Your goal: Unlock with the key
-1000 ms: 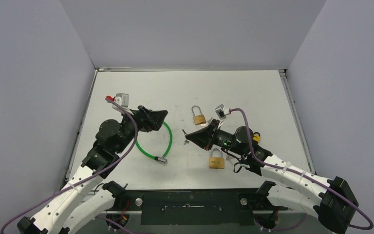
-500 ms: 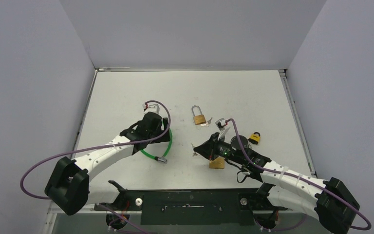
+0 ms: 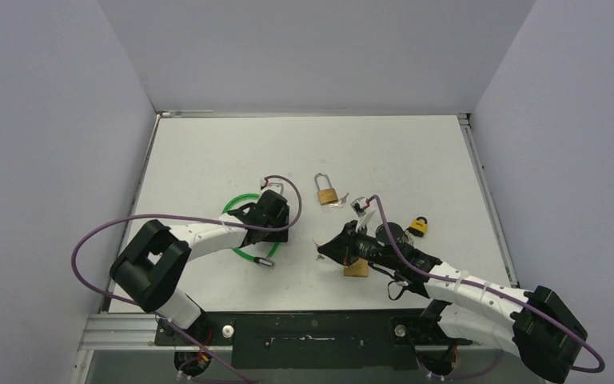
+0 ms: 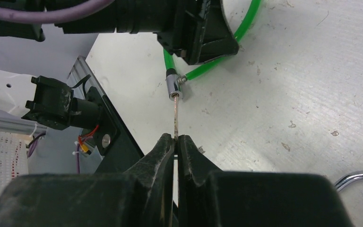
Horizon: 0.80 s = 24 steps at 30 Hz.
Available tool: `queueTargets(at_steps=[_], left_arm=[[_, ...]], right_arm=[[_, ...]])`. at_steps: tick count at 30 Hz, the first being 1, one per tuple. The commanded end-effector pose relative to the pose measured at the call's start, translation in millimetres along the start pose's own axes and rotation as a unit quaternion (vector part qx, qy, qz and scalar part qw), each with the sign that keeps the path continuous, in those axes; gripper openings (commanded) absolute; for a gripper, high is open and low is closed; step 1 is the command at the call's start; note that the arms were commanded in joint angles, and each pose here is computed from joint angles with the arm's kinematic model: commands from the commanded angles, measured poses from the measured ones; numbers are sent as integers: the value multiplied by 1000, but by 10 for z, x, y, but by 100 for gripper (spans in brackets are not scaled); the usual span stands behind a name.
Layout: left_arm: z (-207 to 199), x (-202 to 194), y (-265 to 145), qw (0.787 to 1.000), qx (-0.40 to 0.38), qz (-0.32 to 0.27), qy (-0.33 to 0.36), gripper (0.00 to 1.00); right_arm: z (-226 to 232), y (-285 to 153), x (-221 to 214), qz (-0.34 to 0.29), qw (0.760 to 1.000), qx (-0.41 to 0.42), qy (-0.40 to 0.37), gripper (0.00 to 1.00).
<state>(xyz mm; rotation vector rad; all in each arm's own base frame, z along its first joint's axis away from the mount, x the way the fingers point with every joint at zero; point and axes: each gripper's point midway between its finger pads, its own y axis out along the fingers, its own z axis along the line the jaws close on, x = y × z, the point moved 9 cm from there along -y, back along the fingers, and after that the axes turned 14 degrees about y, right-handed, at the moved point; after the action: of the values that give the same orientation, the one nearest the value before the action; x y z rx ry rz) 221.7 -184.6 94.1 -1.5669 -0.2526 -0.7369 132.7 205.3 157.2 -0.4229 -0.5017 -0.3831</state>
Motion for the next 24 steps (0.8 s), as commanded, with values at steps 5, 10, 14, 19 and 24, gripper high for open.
queueTargets(at_steps=[5, 10, 14, 19, 24], left_arm=[[-109, 441, 314, 997, 74, -18, 6, 44], [-83, 360, 425, 993, 119, 24, -8, 40], [-102, 307, 462, 993, 111, 43, -14, 20], [-154, 313, 463, 995, 77, 55, -23, 6], [-294, 556, 290, 1000, -4, 2, -20, 0]], right_arm=[[56, -32, 112, -28, 1000, 8, -4, 0], [46, -83, 137, -40, 999, -4, -4, 0], [37, -97, 146, -44, 999, -10, 1, 0], [35, -112, 171, -49, 999, -19, 4, 0], [30, -152, 208, -64, 997, -30, 7, 0]])
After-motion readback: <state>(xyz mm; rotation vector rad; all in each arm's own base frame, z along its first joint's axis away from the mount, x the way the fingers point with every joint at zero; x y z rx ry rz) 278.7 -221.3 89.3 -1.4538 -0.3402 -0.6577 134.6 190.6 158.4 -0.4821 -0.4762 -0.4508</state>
